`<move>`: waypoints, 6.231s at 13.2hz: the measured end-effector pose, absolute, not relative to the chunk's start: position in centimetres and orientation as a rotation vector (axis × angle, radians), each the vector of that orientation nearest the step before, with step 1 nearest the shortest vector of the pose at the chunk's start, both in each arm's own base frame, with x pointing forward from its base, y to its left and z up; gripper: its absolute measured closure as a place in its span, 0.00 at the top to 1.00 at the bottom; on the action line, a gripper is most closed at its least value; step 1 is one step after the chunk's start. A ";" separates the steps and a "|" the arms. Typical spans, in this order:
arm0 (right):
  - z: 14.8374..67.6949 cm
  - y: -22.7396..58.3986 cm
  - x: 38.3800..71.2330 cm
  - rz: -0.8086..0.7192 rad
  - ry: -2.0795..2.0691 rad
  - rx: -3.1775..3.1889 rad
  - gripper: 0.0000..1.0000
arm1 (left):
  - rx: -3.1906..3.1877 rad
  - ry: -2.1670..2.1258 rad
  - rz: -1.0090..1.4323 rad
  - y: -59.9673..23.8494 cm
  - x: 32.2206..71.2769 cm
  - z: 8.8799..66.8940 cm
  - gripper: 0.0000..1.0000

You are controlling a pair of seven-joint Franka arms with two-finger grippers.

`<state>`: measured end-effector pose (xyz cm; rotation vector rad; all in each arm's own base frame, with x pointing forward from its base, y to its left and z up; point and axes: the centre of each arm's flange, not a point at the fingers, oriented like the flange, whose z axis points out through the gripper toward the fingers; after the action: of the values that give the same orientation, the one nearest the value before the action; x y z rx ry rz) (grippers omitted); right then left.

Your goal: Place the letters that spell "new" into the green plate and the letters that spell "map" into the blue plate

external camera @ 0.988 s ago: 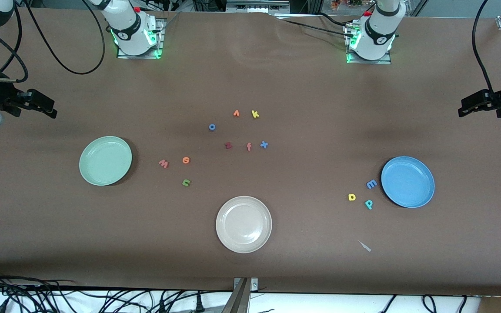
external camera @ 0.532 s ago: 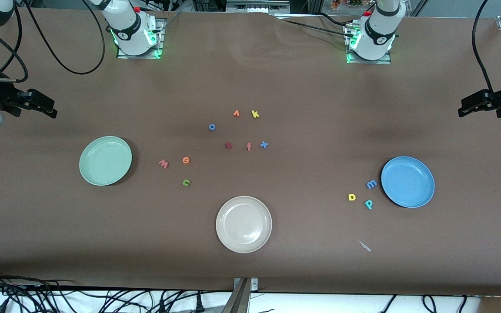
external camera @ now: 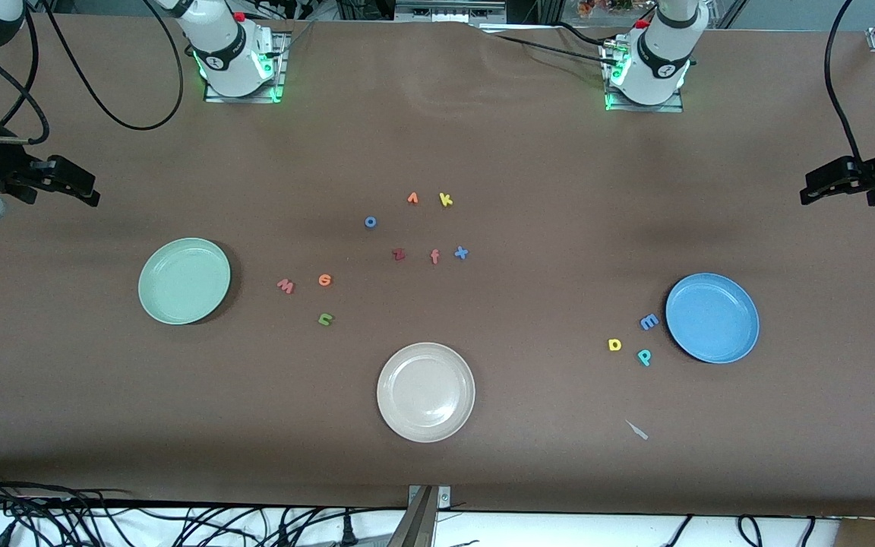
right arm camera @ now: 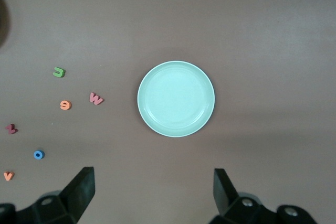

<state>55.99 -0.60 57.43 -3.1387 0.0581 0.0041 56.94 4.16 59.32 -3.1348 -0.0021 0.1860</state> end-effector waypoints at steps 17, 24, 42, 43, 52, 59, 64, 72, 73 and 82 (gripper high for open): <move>53.3 0.5 57.0 0.170 0.050 -3.110 1.00 | -3.135 0.002 0.186 4.0 57.0 59.3 1.00; 46.5 13.6 57.5 0.328 -0.347 -3.109 1.00 | -3.138 0.006 0.115 4.0 57.9 59.2 1.00; 26.8 17.7 58.6 0.261 -1.043 -2.906 0.89 | -3.264 0.087 0.140 -10.6 68.4 33.8 1.00; 25.7 17.7 58.7 0.239 -1.080 -2.892 0.83 | -3.266 0.094 0.131 -11.3 68.7 31.9 1.00; 19.3 18.1 58.7 0.172 -1.172 -2.858 0.66 | -3.207 0.128 0.009 -15.3 69.6 22.8 1.00; 17.9 19.5 58.0 0.137 -1.228 -2.845 0.26 | -3.172 0.146 0.029 -14.5 69.5 19.7 0.83; 18.8 19.6 58.0 0.151 -1.232 -2.845 0.26 | -3.166 0.150 0.063 -14.4 69.2 18.1 0.72; 27.2 5.7 59.9 0.306 -1.160 -2.922 0.26 | -3.136 0.181 0.073 -14.1 69.0 17.2 0.53; 26.9 3.3 59.9 0.322 -1.157 -2.926 0.26 | -3.135 0.181 0.070 -14.1 69.1 17.2 0.44; 18.8 -1.7 55.2 0.271 -1.101 -2.980 0.52 | -3.135 0.162 0.065 -13.8 69.4 17.6 0.29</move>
<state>55.15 -1.66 18.81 -2.9802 -1.1007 0.2714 69.39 -13.85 17.63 -3.1353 0.1617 0.0652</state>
